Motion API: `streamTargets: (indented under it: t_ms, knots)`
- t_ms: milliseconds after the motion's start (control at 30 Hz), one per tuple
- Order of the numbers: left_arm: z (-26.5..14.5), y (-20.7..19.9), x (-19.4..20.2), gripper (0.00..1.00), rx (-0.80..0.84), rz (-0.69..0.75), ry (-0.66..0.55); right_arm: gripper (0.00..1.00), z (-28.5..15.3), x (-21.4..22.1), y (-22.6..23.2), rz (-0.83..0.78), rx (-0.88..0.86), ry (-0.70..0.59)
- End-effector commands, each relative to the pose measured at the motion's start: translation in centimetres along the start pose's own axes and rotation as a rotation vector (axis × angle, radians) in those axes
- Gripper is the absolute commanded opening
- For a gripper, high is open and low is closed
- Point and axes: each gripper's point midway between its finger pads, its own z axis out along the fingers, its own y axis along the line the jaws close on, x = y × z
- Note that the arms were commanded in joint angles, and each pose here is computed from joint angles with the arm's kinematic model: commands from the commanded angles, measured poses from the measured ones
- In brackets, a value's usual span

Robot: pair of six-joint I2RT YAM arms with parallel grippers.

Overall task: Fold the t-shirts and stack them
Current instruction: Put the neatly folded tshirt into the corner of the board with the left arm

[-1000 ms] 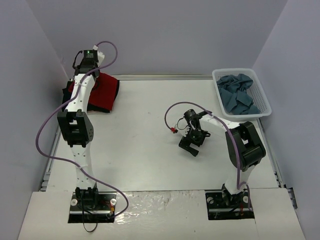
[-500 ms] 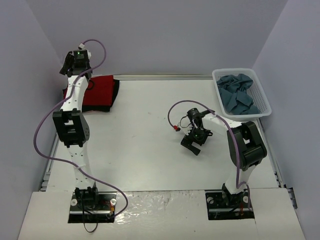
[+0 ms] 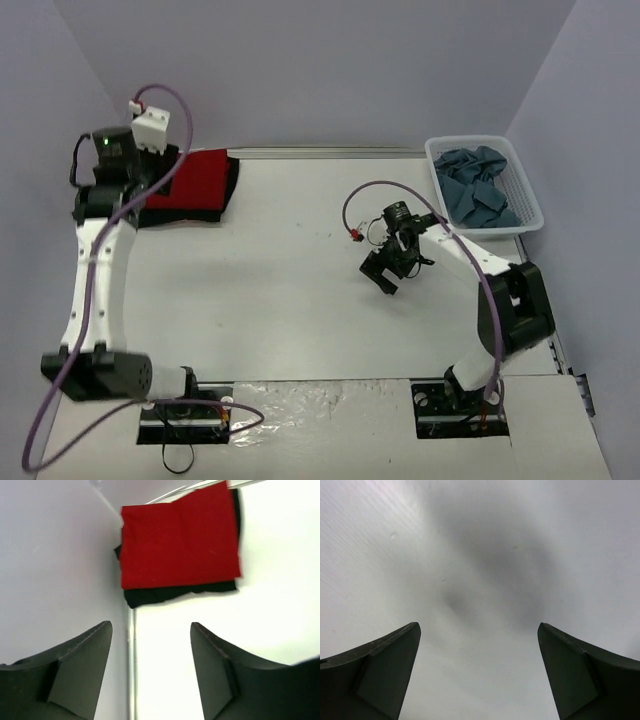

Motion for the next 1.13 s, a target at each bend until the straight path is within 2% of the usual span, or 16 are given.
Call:
streamTargets:
  t_ms: [0,67,100,167,367,533,700,833,1033,1100]
  knots:
    - [-2.3,-4.1,1.0,0.63,0.156,-0.013,-0.142,1.0,-5.2,-5.0,-2.9,0.083,0.163,-0.236]
    - [-4.0,-4.7,0.5,0.64,0.164,0.013,-0.235,1.0,-7.1,-6.1,-4.8,0.123,0.279,-0.305]
    - [-3.7,-5.2,1.9,0.65,0.167,0.004,-0.216,1.0,-7.4,-6.1,-5.2,0.151,0.306,-0.318]
    - [-4.8,-5.1,2.2,0.7,0.152,-0.001,-0.236,1.0,-8.0,-6.1,-6.0,0.18,0.362,-0.343]
    - [-4.8,-4.3,4.9,0.74,0.074,-0.056,-0.179,1.0,-8.8,-6.2,-6.1,0.217,0.378,-0.374]
    - [-4.9,-5.1,6.4,0.78,0.106,-0.07,-0.155,1.0,-9.5,-6.2,-6.4,0.232,0.386,-0.397]
    - [-4.4,-5.9,7.0,0.91,0.144,-0.083,-0.167,1.0,-9.6,-5.7,-7.1,0.25,0.416,-0.393]
    - [-3.6,-5.9,7.2,0.96,0.142,-0.067,-0.147,1.0,-9.7,-5.8,-7.4,0.254,0.426,-0.398]
    - [-3.1,-6.1,7.0,0.94,0.16,-0.08,-0.151,1.0,-10.4,-5.7,-7.3,0.23,0.442,-0.411]
    - [-3.0,-6.0,7.2,0.94,0.166,-0.103,-0.147,1.0,-12.1,-6.7,-6.6,0.213,0.421,-0.492]
